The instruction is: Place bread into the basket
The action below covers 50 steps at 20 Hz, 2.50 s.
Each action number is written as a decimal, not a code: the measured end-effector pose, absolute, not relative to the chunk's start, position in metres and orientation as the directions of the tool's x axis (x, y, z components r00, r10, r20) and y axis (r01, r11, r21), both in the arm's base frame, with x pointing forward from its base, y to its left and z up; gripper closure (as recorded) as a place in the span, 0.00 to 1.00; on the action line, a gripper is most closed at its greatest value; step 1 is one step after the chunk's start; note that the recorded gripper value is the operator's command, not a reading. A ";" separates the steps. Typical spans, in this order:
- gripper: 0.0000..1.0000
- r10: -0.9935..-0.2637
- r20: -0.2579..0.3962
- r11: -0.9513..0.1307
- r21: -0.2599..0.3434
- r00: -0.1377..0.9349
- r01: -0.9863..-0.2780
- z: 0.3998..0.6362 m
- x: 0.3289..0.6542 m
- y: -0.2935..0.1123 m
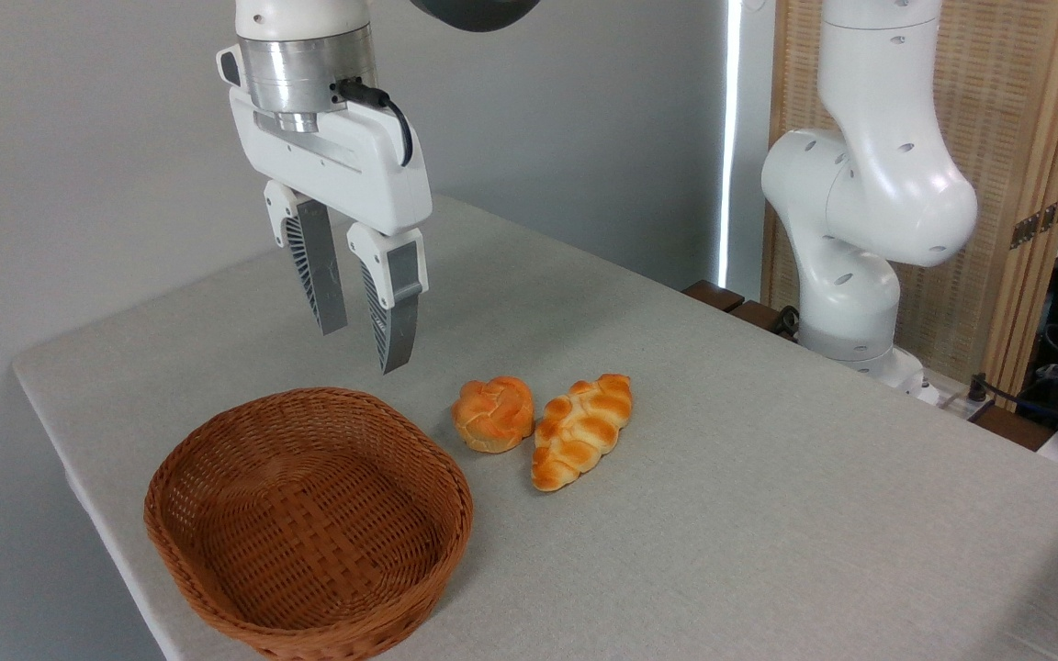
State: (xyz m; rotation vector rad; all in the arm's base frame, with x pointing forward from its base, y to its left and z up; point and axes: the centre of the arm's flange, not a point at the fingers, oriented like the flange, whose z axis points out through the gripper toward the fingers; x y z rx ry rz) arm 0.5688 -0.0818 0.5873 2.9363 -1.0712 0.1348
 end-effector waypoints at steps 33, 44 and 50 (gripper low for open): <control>0.00 -0.911 0.022 -0.411 0.013 0.411 -0.911 0.510 0.428 -0.124; 0.00 -0.934 0.014 -0.356 -0.012 0.356 -0.934 0.476 0.419 -0.125; 0.00 -0.936 0.019 -0.353 -0.036 0.353 -0.935 0.460 0.421 -0.114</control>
